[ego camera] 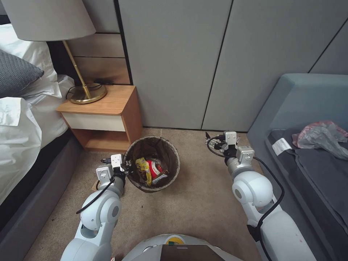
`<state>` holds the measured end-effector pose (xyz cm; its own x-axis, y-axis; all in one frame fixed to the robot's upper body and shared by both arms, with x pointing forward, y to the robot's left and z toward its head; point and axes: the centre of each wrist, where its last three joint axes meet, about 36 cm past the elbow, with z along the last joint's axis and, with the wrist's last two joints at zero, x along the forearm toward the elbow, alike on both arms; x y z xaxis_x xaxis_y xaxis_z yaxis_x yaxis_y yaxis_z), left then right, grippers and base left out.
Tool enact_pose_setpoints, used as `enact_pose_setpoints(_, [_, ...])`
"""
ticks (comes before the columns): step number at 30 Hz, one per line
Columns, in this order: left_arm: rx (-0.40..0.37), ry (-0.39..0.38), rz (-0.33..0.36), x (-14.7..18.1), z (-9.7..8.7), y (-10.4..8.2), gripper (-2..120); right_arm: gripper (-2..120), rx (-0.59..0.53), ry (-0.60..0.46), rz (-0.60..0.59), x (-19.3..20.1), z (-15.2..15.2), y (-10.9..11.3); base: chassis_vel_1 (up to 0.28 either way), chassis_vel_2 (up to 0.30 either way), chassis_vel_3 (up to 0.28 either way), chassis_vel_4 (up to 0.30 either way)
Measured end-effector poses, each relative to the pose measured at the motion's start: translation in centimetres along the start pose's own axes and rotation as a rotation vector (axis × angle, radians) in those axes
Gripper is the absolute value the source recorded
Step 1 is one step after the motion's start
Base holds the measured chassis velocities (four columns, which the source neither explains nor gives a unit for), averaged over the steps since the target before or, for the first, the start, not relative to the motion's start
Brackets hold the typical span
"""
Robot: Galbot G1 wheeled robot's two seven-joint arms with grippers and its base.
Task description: Pick up the trash bin, then pick up the garbage from the floor and place it into the trash bin.
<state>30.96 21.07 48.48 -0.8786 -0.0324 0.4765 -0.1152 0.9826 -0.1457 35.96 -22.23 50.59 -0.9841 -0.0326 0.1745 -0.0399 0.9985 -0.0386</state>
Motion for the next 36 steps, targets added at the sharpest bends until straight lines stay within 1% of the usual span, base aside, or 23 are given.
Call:
enact_pose_setpoints(30, [0.003, 0.005, 0.004, -0.23, 0.08, 0.01, 2, 100, 0.023, -0.006, -0.005, -0.31, 0.11, 0.02, 0.002, 0.001, 0.001, 0.001])
enact_pose_setpoints(36, [0.003, 0.005, 0.005, -0.25, 0.07, -0.01, 2, 100, 0.024, -0.008, -0.006, -0.38, 0.05, -0.01, 0.045, 0.049, 0.057, 0.052])
